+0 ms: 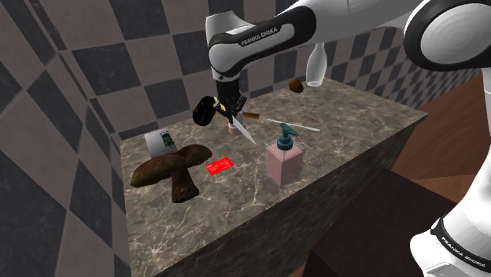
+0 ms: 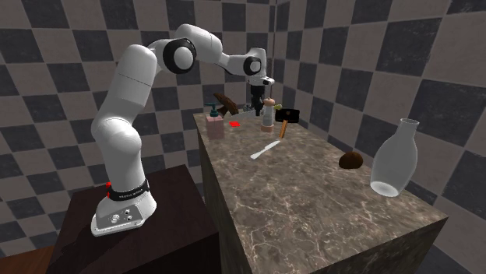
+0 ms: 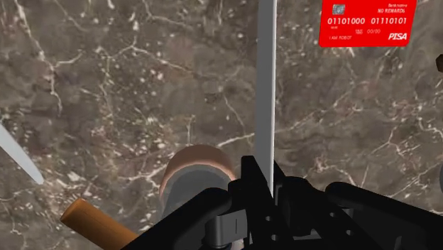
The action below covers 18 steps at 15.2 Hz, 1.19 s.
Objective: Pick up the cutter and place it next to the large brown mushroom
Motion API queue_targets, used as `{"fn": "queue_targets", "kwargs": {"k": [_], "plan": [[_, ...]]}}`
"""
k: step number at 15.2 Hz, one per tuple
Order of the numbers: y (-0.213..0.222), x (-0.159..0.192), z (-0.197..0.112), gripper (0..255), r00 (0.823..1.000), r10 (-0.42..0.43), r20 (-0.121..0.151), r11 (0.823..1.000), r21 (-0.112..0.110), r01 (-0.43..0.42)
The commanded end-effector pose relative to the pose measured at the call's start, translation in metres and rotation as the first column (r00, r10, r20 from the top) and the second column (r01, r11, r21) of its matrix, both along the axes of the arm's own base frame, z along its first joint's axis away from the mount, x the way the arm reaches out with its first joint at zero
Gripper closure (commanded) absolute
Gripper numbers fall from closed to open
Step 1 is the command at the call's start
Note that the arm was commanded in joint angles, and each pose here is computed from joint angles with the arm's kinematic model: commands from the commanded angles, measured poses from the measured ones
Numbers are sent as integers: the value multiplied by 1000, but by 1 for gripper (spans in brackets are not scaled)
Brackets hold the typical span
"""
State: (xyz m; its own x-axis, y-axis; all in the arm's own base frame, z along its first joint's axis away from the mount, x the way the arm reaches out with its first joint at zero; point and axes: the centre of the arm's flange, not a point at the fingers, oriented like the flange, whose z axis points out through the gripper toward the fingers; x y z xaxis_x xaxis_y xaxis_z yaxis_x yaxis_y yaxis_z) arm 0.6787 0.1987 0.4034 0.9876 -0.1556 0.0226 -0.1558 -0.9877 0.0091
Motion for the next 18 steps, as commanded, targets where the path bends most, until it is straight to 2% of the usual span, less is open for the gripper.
{"fn": "queue_targets", "kwargs": {"k": [1, 11, 18], "plan": [[1, -1, -12, 255, 1000, 0, 1, 1000, 0, 0], [1, -1, -65, 255, 1000, 0, 1, 1000, 0, 0], [1, -1, -65, 255, 1000, 0, 0, 1000, 0, 0]]}}
